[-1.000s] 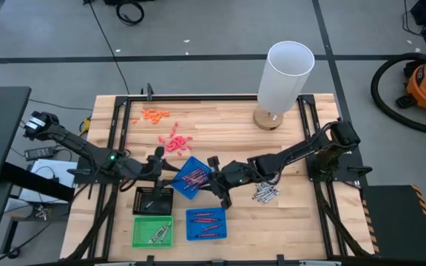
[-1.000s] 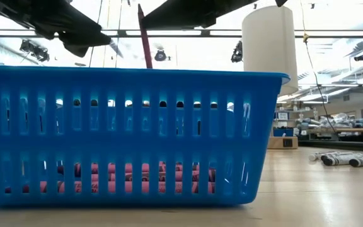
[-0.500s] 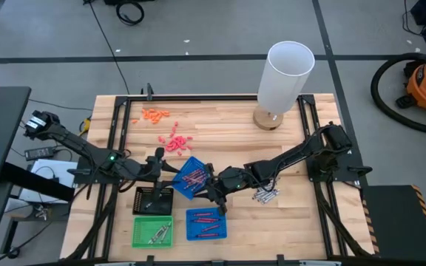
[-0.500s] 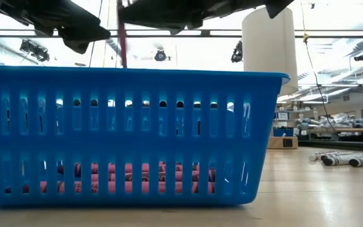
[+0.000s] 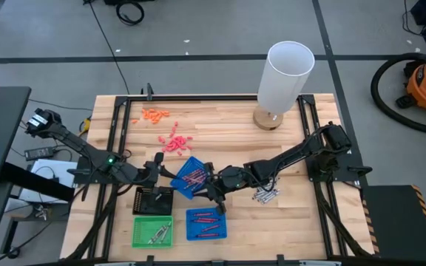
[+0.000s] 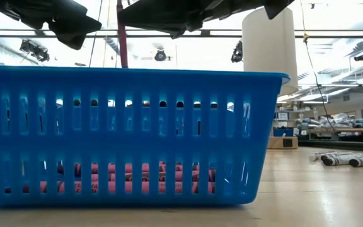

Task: Sort crayons
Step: Put the violet crayon into the bottom blue bin

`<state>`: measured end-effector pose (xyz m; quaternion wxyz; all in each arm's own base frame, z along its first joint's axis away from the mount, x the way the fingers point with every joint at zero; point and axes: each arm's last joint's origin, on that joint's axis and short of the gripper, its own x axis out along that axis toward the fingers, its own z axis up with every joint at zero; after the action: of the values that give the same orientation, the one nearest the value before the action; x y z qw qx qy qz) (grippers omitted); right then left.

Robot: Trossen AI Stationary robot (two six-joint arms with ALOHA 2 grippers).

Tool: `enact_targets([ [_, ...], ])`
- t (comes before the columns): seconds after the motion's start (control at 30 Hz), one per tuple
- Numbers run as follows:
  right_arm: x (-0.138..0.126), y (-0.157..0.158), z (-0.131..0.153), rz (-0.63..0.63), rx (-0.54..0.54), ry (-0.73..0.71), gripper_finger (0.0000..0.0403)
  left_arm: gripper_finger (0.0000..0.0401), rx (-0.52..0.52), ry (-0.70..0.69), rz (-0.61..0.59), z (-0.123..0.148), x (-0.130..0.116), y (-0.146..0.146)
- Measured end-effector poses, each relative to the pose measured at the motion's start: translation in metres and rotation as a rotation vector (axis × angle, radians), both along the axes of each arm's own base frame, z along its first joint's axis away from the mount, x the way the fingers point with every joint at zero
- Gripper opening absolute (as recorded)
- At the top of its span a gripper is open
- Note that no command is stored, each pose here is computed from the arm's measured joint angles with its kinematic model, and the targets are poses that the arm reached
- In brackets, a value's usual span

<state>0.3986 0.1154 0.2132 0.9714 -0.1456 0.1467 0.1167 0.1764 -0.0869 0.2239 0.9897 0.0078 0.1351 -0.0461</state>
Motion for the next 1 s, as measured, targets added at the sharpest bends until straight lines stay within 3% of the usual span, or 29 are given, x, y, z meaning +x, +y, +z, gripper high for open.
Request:
enact_targets([
  [0.27, -0.001, 0.001, -0.001, 0.013, 0.041, 0.021, 0.003, 0.0176, -0.011, -0.013, 0.001, 0.001, 0.0, 0.0],
  [0.47, -0.001, -0.004, -0.002, 0.205, 0.333, 0.142, 0.003, 0.0176, -0.012, -0.013, 0.001, 0.001, 0.0, 0.0],
  [0.67, 0.002, -0.017, -0.002, 0.146, 0.531, 0.216, 0.003, 0.0176, -0.019, -0.012, 0.003, 0.001, 0.0, 0.0],
  [1.0, -0.001, -0.015, -0.007, 0.14, 0.559, 0.305, 0.003, 0.0176, -0.019, -0.012, 0.003, 0.001, 0.0, 0.0],
])
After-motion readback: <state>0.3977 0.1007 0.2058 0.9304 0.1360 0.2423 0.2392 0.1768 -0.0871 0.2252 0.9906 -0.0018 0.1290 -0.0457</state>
